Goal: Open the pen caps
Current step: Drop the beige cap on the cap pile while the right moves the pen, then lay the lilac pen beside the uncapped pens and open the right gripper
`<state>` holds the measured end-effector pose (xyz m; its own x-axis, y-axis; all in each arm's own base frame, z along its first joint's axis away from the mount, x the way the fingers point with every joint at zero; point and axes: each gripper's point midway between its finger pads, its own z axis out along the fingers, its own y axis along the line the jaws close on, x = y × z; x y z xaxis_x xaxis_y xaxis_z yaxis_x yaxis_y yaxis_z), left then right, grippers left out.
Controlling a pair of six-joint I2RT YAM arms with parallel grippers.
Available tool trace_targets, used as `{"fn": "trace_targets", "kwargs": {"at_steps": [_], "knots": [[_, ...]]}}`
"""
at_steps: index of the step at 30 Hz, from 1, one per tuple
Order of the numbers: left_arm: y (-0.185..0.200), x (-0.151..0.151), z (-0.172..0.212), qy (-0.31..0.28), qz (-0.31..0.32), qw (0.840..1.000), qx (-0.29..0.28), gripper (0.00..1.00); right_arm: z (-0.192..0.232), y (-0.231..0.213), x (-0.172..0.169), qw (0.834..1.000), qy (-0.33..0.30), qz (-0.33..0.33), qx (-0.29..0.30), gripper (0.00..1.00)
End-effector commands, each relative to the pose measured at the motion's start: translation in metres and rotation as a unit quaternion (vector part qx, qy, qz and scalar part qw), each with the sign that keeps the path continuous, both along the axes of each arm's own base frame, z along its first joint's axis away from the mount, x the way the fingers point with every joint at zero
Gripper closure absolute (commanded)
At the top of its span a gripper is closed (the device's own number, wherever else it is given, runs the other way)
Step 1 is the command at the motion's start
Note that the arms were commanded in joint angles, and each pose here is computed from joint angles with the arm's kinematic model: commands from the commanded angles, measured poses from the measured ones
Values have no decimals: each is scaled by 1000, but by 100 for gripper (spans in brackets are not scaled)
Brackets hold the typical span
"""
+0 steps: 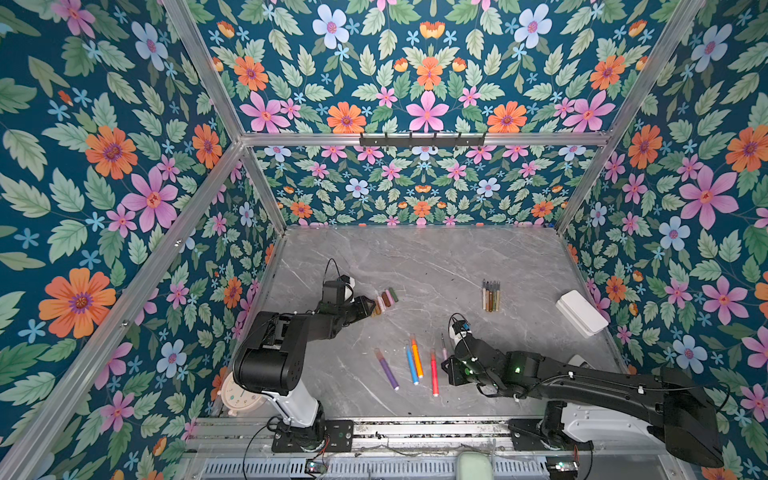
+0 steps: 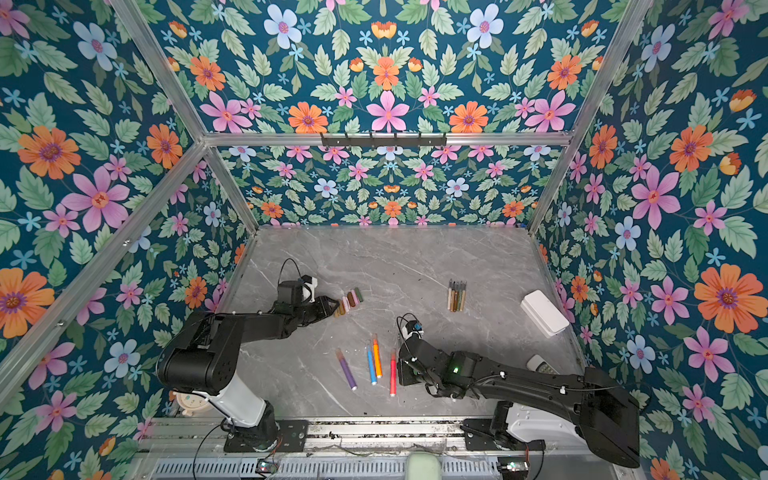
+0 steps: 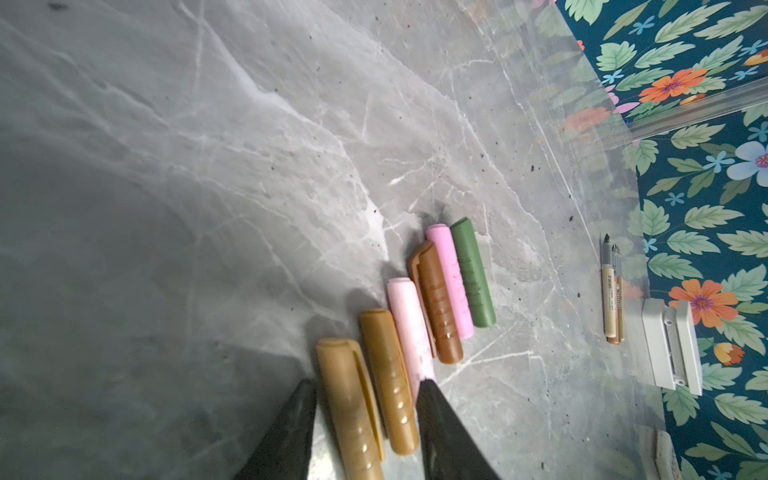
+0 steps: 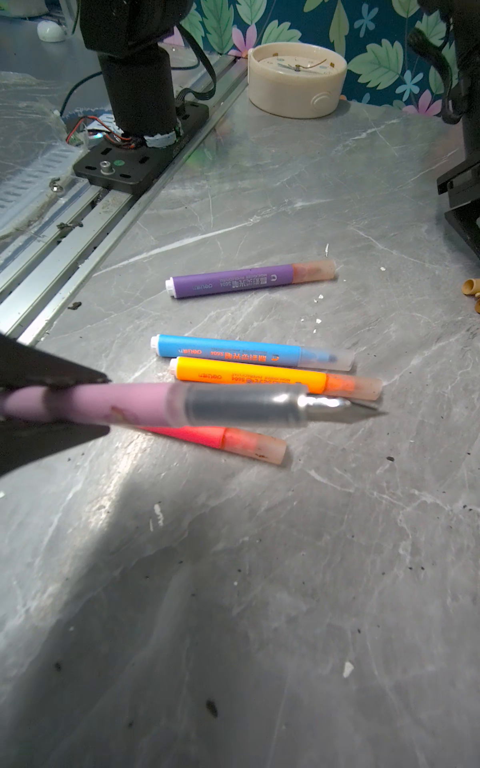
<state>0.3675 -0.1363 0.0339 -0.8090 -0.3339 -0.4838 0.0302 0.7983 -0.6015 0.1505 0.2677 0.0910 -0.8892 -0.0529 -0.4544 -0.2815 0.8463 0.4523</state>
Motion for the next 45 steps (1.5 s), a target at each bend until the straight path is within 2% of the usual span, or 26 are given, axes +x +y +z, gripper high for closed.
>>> {"fn": "trace_targets", "kwargs": {"at_steps": [1, 6, 11, 17, 20, 24, 28, 32, 35, 41, 45], "knots": [[6, -5, -6, 12, 11, 1000, 12, 56, 2, 0, 2, 1000, -4, -5, 1, 100], [6, -6, -1, 4, 11, 1000, 9, 56, 1, -1, 2, 1000, -4, -6, -2, 100], [5, -9, 9, -15, 10, 1000, -2, 56, 4, -7, 7, 999, 11, -20, 26, 100], [8, -18, 35, -59, 12, 998, -5, 57, 19, -78, 40, 994, 16, -97, 39, 100], [11, -23, 48, -82, 16, 997, -3, 57, 31, -120, 63, 984, 17, -162, 74, 100], [12, -29, 62, -104, 16, 994, -6, 57, 38, -172, 98, 962, 32, -243, 123, 100], [13, -33, 67, -113, 17, 993, -8, 57, 30, -198, 133, 945, 71, -275, 161, 100], [13, -34, 68, -114, 17, 993, -9, 57, 12, -209, 161, 947, 83, -283, 125, 100], [12, -35, 69, -114, 14, 993, -15, 57, -6, -225, 177, 948, 80, -298, 76, 100], [9, -36, 70, -114, 10, 993, -26, 57, -45, -244, 195, 955, 110, -274, -12, 100], [6, -36, 69, -111, 7, 993, -32, 57, -51, -238, 204, 957, 117, -264, 4, 100]]}}
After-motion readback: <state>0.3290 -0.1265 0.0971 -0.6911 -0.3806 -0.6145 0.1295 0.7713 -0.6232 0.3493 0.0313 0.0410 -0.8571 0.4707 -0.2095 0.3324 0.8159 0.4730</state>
